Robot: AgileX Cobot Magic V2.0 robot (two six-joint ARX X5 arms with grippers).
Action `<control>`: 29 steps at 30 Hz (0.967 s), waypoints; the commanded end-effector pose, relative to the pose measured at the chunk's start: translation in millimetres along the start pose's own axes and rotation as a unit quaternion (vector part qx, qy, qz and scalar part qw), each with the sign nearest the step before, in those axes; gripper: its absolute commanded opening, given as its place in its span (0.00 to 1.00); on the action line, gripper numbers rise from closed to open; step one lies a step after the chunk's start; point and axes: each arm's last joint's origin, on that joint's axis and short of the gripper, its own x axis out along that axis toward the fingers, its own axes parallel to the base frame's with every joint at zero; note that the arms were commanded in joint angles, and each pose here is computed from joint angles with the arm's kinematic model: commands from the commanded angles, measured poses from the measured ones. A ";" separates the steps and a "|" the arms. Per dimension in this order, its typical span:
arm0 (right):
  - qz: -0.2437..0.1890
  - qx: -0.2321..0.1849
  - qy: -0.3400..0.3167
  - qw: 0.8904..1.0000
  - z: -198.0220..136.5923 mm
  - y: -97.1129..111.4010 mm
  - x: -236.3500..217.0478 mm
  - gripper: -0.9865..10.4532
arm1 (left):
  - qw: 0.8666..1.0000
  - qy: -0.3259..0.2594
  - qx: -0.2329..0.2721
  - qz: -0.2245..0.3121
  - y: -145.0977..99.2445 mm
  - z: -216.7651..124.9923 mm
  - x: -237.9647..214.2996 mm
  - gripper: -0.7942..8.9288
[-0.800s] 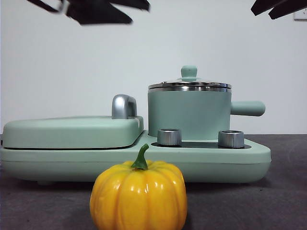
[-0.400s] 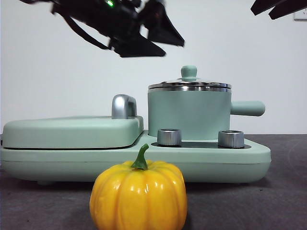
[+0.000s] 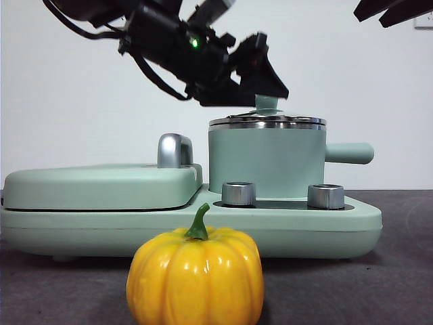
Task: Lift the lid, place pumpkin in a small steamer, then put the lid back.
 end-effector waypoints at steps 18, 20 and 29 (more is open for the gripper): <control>0.000 0.007 -0.010 1.000 5.6 -0.1 -1.2 0.37 | 1.000 -0.002 0.012 0.021 0.7 1.1 8.3 0.09; 0.000 0.007 -0.010 1.000 5.6 -0.2 -1.2 0.37 | 1.000 -0.002 0.011 0.021 0.7 1.0 8.3 0.09; 0.000 0.007 -0.010 1.000 5.6 -0.1 -1.2 0.37 | 0.999 -0.020 0.018 0.024 1.5 12.5 7.1 0.09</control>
